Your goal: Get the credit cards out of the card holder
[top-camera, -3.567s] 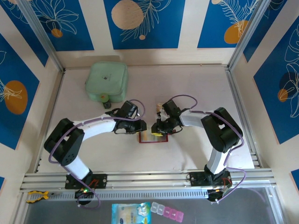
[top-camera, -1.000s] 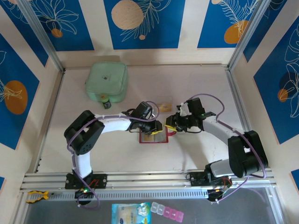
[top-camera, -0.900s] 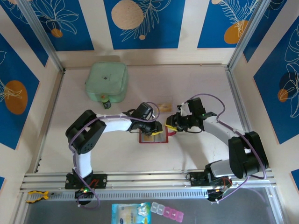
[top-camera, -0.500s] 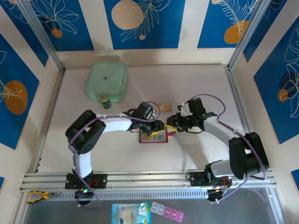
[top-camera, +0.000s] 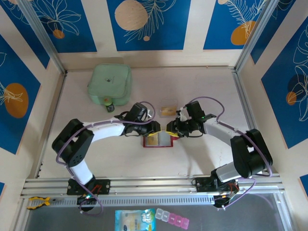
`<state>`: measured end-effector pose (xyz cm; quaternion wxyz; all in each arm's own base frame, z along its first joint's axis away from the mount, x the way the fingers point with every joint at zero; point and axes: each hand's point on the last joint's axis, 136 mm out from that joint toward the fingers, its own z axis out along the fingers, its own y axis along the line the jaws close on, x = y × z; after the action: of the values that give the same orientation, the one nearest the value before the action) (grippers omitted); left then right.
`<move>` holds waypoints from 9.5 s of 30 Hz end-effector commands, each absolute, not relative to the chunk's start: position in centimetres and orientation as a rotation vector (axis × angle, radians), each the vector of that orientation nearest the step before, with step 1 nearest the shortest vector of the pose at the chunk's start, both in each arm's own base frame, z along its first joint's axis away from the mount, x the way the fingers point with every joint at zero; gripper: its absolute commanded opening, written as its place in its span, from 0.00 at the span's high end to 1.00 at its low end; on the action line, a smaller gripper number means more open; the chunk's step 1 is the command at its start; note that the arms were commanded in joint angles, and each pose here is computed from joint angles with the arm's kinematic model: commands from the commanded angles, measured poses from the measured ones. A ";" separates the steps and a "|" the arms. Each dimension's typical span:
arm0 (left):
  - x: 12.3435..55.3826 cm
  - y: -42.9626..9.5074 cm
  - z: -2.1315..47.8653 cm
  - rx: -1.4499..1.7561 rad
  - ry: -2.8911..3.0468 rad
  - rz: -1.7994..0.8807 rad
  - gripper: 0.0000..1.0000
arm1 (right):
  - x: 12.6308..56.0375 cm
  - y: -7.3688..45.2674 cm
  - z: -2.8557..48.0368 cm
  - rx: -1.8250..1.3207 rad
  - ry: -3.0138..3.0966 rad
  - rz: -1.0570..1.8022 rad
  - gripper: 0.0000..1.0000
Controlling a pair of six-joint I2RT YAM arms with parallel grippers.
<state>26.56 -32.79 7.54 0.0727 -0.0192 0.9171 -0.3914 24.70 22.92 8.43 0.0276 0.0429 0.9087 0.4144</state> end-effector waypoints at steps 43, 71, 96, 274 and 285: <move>24.6 -26.2 1.4 -0.116 2.924 -0.898 0.92 | 24.9 29.0 2.8 -0.014 2.997 1.164 0.76; 24.7 -26.3 1.5 -0.111 2.920 -0.895 0.89 | 24.7 27.5 2.4 -0.064 3.066 0.918 0.80; 25.8 -27.2 4.1 -0.065 2.875 -0.928 0.90 | 25.1 27.6 5.1 -0.054 3.010 0.940 0.79; 25.8 -26.7 5.6 -0.040 2.838 -0.948 0.87 | 37.8 23.2 12.4 -0.639 2.586 0.569 0.93; 25.1 -26.2 3.6 -0.053 2.869 -0.928 0.88 | 31.8 26.5 11.2 -0.213 2.718 0.867 1.00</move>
<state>25.00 -26.55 4.69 0.0631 -0.0197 0.9476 -0.3125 32.83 25.22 10.05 0.1575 -0.1345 0.9450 0.2531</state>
